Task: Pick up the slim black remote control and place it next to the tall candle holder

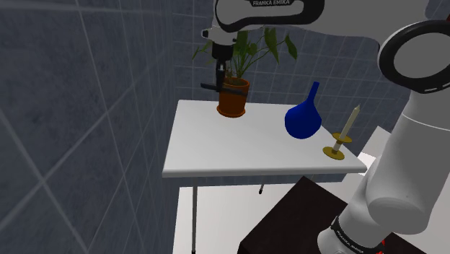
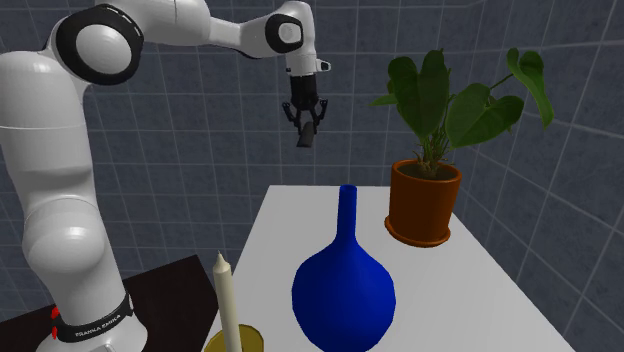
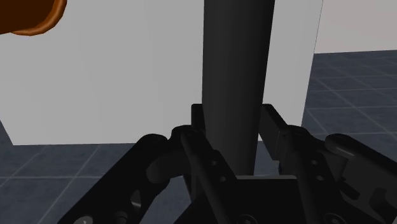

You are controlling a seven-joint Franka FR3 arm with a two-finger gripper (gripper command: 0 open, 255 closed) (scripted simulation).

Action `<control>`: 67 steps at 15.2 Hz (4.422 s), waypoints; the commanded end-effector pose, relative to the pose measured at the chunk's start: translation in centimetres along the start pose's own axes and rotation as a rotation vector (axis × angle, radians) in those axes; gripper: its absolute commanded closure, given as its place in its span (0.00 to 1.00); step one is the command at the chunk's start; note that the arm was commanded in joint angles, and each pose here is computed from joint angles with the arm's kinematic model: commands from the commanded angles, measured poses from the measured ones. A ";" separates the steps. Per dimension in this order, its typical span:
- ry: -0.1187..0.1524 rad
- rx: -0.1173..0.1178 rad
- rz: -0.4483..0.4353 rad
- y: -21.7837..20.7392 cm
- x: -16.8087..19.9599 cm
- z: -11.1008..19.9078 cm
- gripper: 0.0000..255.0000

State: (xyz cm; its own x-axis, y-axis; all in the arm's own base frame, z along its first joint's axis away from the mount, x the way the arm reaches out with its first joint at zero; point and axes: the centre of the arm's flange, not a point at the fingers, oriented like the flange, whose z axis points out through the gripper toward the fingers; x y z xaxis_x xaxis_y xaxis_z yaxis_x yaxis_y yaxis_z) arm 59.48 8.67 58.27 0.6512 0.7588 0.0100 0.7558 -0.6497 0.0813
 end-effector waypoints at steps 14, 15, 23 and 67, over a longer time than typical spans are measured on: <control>0.000 0.000 0.000 0.5 -1.3 -7.1 1.00; 0.000 0.000 0.000 0.5 -2.6 -7.2 1.00; 0.000 0.000 0.000 0.2 -13.1 -7.3 1.00; 0.000 0.000 0.000 -1.6 -43.1 3.9 1.00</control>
State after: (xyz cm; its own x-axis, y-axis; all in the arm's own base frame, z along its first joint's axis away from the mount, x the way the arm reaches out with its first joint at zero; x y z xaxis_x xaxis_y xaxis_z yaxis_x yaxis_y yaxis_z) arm 30.60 -23.21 54.32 0.6512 0.7589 0.0096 0.7559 -0.6496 0.0807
